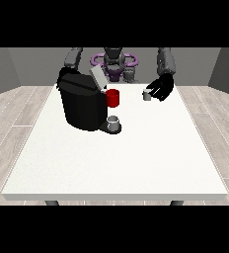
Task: Insert the coffee pod into the coffee machine and close the lid
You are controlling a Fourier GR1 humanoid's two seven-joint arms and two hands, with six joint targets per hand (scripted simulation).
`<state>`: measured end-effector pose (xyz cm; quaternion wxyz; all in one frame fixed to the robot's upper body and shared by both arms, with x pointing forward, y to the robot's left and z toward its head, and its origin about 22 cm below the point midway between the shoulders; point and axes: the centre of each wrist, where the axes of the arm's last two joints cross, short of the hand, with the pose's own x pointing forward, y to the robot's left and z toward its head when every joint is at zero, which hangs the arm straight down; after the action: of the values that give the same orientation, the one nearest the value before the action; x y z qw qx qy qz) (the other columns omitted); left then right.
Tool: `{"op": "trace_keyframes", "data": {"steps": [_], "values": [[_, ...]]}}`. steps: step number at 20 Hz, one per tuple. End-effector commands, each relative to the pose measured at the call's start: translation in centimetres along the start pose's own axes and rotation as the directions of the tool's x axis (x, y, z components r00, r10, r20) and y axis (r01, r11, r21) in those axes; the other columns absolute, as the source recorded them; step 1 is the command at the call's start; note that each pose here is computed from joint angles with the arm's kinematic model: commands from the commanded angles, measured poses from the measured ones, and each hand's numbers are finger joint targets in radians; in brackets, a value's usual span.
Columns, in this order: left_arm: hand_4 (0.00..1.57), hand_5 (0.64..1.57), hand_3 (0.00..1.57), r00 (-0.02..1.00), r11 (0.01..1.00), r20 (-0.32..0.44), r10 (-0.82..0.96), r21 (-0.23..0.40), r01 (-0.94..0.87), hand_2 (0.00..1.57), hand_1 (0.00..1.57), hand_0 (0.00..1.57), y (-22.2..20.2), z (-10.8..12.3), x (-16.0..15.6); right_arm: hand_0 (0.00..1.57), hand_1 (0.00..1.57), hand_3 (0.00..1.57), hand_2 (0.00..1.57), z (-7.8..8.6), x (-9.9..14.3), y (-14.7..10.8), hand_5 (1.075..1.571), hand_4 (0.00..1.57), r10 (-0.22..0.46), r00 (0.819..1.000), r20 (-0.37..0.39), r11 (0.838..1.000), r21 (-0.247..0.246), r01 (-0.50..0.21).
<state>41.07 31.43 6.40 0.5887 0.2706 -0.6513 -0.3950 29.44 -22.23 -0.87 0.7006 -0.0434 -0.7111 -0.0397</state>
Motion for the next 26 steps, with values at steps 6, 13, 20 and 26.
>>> {"op": "trace_keyframes", "data": {"steps": [6, 13, 20, 26], "values": [[0.55, 1.571, 1.29, 0.998, 1.000, 0.062, 0.014, 0.002, -0.015, 1.34, 1.27, 1.27, 3.7, -2.6, 4.4, 0.00, 0.00, 0.00, 0.00, 0.0, -0.4, 0.4, 1.571, 0.49, -0.016, 1.000, -0.001, 0.998, 0.066, 0.016], [0.54, 1.571, 1.22, 0.996, 0.996, 0.088, -0.029, 0.083, 0.022, 1.20, 1.01, 1.01, 6.9, -4.0, 7.8, 0.00, 0.00, 0.00, 0.00, -1.4, 0.8, 0.5, 1.571, 0.49, -0.005, 0.998, 0.064, 0.999, 0.046, 0.002], [0.48, 1.571, 1.20, 0.998, 0.986, 0.058, 0.022, 0.165, -0.031, 1.26, 1.24, 1.24, 9.9, -4.6, 9.1, 0.00, 0.00, 0.00, 0.00, -0.8, 2.3, 3.0, 1.571, 0.49, 0.023, 0.996, 0.083, 0.996, 0.079, -0.030], [0.52, 1.571, 1.27, 0.994, 0.985, 0.113, 0.007, 0.173, -0.027, 1.33, 1.28, 1.28, 12.6, -5.0, 10.9, 0.00, 0.00, 0.00, 0.00, -2.7, 5.7, 2.3, 1.571, 0.50, -0.012, 0.987, 0.159, 0.997, 0.081, 0.000]]}}
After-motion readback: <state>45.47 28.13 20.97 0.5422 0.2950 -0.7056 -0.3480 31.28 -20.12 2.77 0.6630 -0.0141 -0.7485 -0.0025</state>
